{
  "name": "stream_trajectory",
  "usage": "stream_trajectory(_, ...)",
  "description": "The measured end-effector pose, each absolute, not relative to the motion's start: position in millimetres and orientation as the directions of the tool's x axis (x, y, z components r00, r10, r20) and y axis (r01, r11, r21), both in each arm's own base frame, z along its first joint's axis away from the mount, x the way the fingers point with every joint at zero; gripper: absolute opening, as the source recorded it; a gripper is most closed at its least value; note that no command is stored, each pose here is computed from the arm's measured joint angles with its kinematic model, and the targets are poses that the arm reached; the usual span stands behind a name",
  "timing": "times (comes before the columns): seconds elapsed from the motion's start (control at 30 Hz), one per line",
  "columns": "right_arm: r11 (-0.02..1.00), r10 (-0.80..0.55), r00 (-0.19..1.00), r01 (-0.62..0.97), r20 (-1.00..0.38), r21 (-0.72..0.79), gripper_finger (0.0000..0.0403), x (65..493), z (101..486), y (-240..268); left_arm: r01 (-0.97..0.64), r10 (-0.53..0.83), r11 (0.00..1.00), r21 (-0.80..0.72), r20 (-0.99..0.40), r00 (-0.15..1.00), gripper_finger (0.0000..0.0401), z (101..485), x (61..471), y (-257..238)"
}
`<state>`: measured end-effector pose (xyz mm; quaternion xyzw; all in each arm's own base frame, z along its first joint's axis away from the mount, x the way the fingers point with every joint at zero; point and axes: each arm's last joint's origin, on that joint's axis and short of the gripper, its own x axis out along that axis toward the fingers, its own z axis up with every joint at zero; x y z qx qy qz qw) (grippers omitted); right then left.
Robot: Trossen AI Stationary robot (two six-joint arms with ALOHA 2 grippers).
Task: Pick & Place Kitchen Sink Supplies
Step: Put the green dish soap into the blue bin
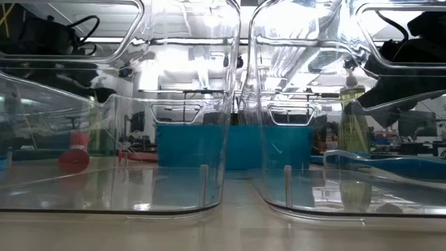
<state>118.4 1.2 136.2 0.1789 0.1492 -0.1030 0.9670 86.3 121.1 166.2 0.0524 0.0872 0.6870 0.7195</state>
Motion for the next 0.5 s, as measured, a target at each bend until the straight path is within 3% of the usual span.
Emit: stream_trajectory(0.5,0.915,-0.146,0.934,0.253,-0.326,0.315,0.0012,118,136,1,-0.965,0.985,-0.162,0.207,-0.022,-0.170,0.0357,172,92,133)
